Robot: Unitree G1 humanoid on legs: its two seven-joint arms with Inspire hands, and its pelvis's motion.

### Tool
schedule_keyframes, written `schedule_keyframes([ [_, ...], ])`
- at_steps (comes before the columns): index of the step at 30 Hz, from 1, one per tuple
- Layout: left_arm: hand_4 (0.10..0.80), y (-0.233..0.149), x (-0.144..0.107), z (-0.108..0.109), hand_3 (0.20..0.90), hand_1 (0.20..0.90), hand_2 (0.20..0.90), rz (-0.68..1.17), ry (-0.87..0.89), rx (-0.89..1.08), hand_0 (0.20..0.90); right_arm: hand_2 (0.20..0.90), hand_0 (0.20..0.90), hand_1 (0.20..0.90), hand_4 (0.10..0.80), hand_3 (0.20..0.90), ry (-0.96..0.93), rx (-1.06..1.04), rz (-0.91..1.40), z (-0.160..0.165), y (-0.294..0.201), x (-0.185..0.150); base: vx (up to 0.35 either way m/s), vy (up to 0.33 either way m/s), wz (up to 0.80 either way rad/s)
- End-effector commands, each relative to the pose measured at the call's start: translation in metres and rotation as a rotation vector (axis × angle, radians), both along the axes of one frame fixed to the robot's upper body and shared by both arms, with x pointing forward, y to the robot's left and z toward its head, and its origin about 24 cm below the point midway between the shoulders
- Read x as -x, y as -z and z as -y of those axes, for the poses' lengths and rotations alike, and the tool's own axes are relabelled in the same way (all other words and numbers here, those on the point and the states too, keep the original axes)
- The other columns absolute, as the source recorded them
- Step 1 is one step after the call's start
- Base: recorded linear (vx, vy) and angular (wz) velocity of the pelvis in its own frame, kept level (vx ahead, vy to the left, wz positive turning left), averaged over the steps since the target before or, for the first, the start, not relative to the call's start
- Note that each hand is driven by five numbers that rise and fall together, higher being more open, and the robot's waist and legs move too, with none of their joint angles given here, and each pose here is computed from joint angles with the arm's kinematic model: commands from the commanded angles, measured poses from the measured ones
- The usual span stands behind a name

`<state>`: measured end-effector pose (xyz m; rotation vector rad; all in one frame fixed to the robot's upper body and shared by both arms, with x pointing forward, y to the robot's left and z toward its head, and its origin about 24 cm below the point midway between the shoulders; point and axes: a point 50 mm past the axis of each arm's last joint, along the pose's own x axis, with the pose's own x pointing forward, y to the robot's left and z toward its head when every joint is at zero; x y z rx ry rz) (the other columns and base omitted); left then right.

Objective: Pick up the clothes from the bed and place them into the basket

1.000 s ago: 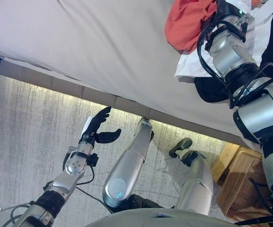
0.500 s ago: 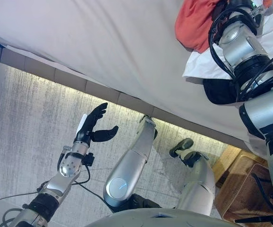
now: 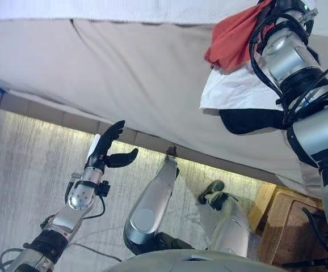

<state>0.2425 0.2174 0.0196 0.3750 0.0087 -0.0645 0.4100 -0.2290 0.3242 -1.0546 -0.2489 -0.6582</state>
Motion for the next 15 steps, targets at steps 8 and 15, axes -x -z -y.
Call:
schedule_keyframes([
  [8, 0.800, 0.004, -0.003, -0.003, 0.900, 0.900, 0.900, -0.029, -0.008, -0.051, 0.900, 0.300, 0.300, 0.300, 0.100, 0.200, 0.084, 0.068, 0.341, 0.059, -0.098, 0.056, 0.054, 0.000, -0.23],
  [15, 0.800, 0.031, 0.011, -0.009, 0.900, 0.900, 0.900, -0.149, -0.023, -0.074, 0.900, 0.300, 0.300, 0.300, 0.100, 0.200, 0.043, 0.092, 0.381, 0.071, -0.120, 0.077, 0.111, -0.016, -0.37],
])
